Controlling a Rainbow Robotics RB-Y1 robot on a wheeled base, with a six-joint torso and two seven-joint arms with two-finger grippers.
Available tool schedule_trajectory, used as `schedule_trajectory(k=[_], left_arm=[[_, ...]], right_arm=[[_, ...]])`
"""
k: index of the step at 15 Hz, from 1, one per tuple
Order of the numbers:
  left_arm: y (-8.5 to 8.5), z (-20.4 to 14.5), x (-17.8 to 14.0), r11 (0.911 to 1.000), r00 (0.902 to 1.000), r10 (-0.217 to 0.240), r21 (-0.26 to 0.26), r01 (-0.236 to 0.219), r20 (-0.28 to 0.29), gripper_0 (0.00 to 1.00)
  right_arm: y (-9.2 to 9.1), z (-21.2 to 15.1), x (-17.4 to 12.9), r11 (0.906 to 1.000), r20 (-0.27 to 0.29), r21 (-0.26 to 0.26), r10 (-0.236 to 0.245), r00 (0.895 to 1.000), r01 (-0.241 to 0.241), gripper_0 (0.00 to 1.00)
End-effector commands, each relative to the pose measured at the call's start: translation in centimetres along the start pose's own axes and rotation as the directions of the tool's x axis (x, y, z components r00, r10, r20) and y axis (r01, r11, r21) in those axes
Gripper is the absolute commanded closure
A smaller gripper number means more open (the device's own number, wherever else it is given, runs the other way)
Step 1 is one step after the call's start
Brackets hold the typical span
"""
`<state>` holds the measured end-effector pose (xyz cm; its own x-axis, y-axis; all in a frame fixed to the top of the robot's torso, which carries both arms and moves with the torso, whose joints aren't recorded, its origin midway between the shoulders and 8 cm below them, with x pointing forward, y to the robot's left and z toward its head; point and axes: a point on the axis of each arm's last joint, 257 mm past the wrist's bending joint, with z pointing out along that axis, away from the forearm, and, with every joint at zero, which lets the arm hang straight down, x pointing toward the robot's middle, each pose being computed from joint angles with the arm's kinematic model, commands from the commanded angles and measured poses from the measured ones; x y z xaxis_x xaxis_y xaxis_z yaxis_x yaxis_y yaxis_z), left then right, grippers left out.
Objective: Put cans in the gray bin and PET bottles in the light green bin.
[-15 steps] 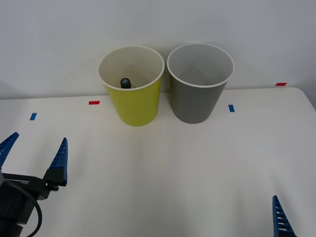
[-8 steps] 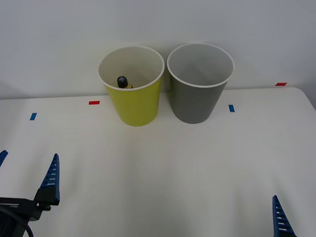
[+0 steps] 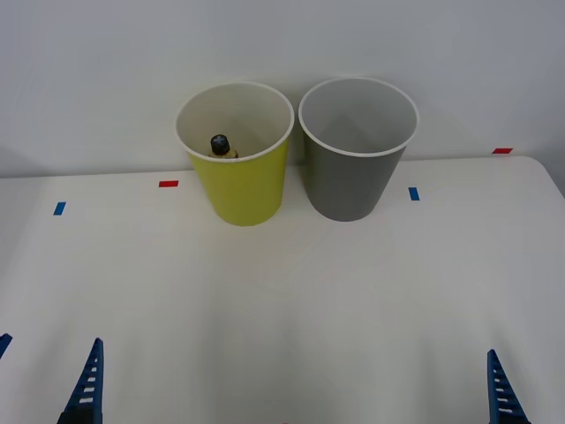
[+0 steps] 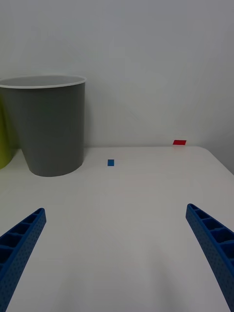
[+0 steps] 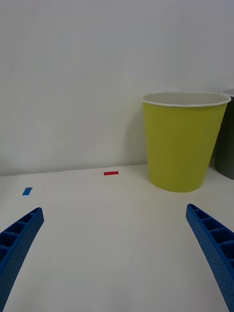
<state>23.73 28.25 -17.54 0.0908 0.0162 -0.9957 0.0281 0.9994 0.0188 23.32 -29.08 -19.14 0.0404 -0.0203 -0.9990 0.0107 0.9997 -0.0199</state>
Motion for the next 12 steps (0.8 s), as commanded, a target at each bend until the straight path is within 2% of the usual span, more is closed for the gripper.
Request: schedule_trajectory(k=[1, 6, 12], left_arm=[[-0.3, -1.9, 1.4, 0.9998, 0.9989, 0.019, -0.001, -0.019, -0.042, 0.0], [-0.5, -4.4, 3.2, 0.999, 0.9977, 0.037, -0.024, -0.038, -0.058, 0.0], [-1.0, -6.8, 2.8, 0.9984, 0.9968, 0.041, -0.036, -0.044, -0.068, 0.0]], right_arm=[[0.0, 0.0, 0.0, 1.0, 0.0, 0.0, 0.0, 1.0, 0.0, 0.0], [0.0, 0.0, 0.0, 1.0, 0.0, 0.0, 0.0, 1.0, 0.0, 0.0], [0.0, 0.0, 0.0, 1.0, 0.0, 0.0, 0.0, 1.0, 0.0, 0.0]])
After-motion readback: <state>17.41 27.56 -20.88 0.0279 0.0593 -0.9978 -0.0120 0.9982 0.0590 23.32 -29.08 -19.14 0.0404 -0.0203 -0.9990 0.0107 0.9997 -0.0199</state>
